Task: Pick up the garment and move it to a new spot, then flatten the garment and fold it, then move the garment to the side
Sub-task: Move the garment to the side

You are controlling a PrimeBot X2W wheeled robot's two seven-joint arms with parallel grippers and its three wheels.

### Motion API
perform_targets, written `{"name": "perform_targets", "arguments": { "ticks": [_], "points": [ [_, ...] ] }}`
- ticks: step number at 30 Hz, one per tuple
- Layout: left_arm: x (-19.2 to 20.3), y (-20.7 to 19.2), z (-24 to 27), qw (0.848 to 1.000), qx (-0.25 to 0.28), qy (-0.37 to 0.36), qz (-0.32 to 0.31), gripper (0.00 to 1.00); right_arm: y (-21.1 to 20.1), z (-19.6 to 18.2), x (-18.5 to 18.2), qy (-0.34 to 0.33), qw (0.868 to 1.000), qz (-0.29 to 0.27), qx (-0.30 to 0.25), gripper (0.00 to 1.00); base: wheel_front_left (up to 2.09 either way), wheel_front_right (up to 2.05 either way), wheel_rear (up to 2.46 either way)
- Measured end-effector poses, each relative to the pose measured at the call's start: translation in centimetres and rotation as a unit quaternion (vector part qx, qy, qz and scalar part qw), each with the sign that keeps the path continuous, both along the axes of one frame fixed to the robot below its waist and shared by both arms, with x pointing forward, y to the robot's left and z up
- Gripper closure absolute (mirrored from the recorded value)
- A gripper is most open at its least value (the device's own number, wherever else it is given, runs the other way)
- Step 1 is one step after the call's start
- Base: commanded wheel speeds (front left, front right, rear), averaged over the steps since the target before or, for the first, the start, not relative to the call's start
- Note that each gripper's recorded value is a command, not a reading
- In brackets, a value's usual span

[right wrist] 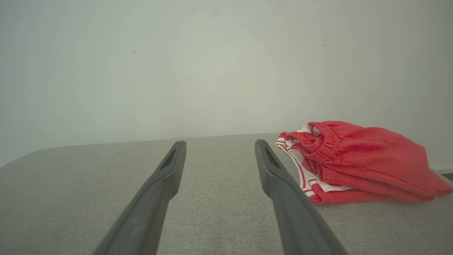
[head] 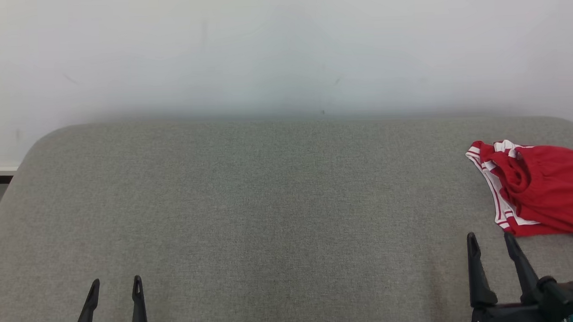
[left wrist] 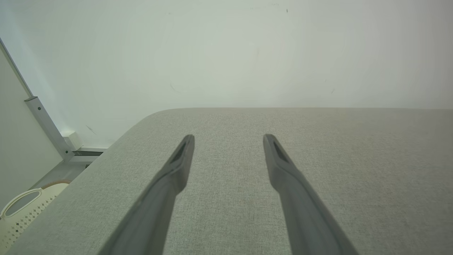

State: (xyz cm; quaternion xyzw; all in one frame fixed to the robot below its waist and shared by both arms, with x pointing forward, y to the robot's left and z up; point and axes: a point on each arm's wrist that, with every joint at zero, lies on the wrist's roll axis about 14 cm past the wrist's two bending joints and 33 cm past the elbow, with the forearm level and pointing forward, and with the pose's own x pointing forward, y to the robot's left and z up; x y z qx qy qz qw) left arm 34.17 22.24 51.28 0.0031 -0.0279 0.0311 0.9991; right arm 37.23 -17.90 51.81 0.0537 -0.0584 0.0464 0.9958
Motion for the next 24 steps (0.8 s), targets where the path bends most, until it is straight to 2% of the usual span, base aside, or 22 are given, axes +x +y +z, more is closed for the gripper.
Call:
{"name": "perform_targets", "arguments": {
  "ticks": [8,24],
  "points": [
    [-0.5,0.0,0.2,1.0,0.002,-0.004,0.002,0.0,1.5,-1.7,-1.3,0.025,1.0,0.011,0.013,0.0,0.0,0.0,0.0],
    [-0.5,-0.5,0.3,1.0,0.001,-0.005,-0.01,0.0,1.9,-2.0,-1.5,0.03,0.999,0.014,0.011,0.0,0.0,0.0,0.0]
  ]
}}
